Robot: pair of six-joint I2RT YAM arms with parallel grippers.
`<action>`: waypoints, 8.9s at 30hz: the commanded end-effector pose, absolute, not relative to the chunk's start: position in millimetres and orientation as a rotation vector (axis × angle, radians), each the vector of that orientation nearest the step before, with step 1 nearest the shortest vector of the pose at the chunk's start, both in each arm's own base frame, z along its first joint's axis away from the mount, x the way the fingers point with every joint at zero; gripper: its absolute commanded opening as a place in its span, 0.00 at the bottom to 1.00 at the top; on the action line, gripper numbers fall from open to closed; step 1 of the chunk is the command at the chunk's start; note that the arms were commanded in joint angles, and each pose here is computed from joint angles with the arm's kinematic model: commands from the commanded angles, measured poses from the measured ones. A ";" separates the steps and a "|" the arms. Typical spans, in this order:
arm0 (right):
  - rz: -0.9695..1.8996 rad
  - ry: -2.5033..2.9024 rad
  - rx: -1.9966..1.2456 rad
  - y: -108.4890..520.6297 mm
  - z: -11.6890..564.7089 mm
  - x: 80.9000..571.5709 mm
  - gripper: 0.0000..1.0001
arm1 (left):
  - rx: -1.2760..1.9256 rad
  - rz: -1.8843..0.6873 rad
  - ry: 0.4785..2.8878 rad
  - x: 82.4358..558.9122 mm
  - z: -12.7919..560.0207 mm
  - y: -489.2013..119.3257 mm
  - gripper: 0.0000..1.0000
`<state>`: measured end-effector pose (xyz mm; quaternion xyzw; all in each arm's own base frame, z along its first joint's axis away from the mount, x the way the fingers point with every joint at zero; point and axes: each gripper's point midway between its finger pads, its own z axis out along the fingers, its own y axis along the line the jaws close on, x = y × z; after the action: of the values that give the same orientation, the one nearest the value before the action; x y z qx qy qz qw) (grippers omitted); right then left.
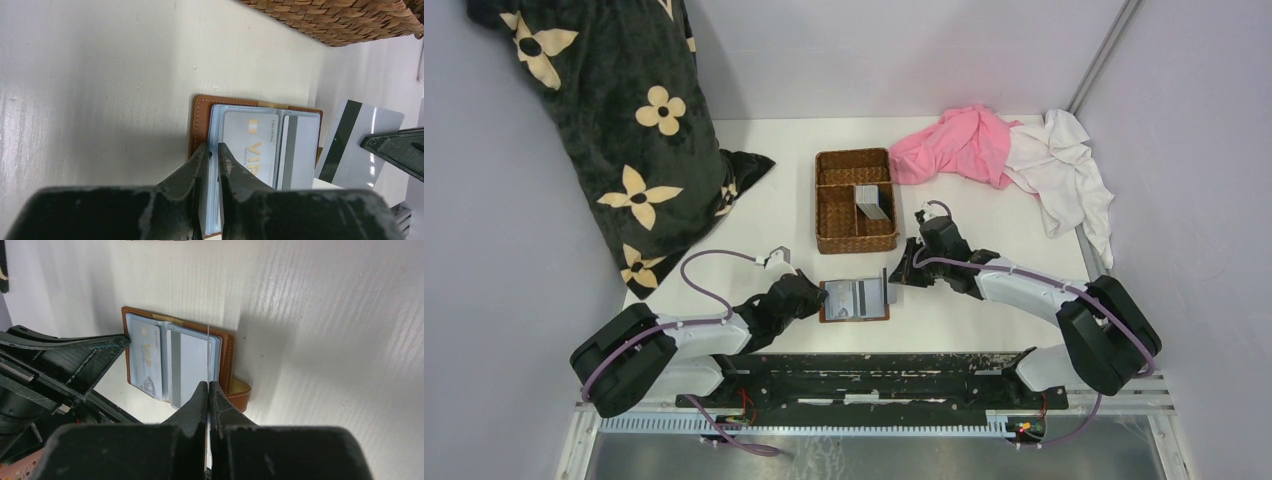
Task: Put the credit cards into the card holder
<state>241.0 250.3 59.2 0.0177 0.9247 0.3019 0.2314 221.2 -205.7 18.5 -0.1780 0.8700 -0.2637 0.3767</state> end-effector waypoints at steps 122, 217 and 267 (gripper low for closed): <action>1.352 2.343 0.093 309.4 53.9 240.0 0.01 | -0.462 -0.409 2.387 192.9 -34.2 -169.2 0.15; 1.361 2.312 0.228 303.9 39.0 213.7 0.01 | -0.477 -0.367 2.445 177.7 -51.2 -164.7 0.10; 1.448 2.258 0.267 307.8 39.5 213.1 0.01 | -0.476 -0.325 2.465 166.4 -63.3 -156.1 0.09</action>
<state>211.5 305.2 25.9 0.1070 0.8292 0.5092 0.2043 227.1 -212.7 9.3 -0.2274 0.8510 -0.2638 0.3930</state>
